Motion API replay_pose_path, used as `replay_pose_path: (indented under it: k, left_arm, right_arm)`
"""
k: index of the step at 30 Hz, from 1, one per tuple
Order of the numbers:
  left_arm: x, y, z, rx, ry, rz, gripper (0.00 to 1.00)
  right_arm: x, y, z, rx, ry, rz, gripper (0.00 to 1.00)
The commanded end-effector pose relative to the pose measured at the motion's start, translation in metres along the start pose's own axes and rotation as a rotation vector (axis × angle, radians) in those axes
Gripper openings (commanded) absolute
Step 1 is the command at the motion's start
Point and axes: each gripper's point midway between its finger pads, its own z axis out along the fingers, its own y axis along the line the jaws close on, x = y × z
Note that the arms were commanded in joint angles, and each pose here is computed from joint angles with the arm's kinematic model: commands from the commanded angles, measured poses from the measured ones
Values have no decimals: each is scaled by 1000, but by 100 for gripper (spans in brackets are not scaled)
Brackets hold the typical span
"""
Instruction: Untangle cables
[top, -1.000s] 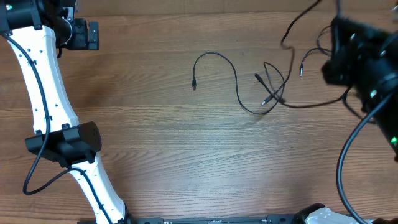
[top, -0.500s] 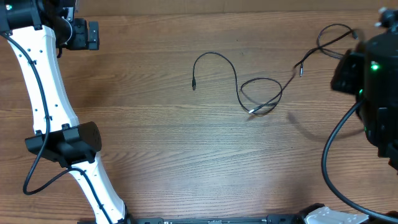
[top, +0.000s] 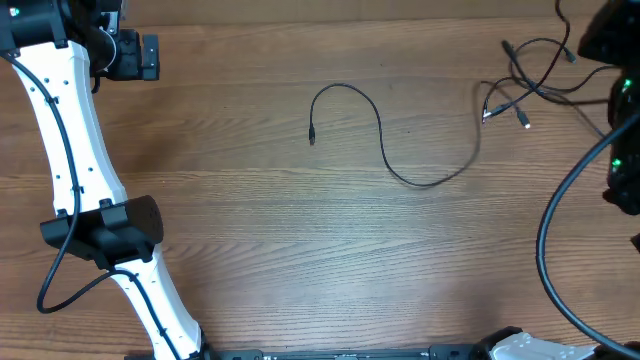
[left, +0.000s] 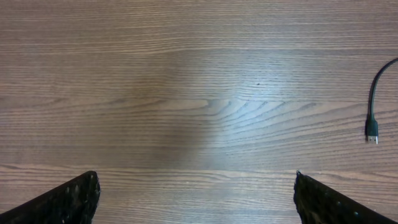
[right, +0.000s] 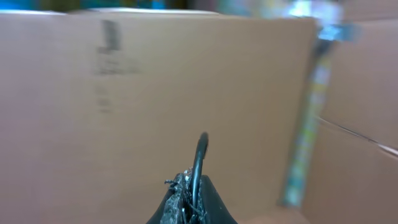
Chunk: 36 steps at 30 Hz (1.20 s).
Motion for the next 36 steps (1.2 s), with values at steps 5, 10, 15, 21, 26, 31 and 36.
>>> replay_pose_path:
  k: [5,10,15,21,26,31,36]
  left_arm:
    - [0,-4,7,12,10,-2,100]
    - [0,-4,7,12,10,-1,100]
    - [0,-4,7,12,10,-1,100]
    - [0,-4,7,12,10,-2,100]
    - [0,-4,7,12,10,-2,100]
    - [0,-4,7,12,10,-1,100]
    - [0,-4,7,12,10,-2,100]
  right_arm:
    - [20,128,-41,-785,52,-71,4]
    - [84,158,-42,-927,295,-115,4]
    - [140,140,-12,-732,491,-210,4]
    - [113,90,9,-434,384,-246,4]
    - [74,59,2,-319,248,-252,4]
    - [22,38,-20,-295,57,-290,4]
    - [-22,24,-54,-332,-102,-219,4]
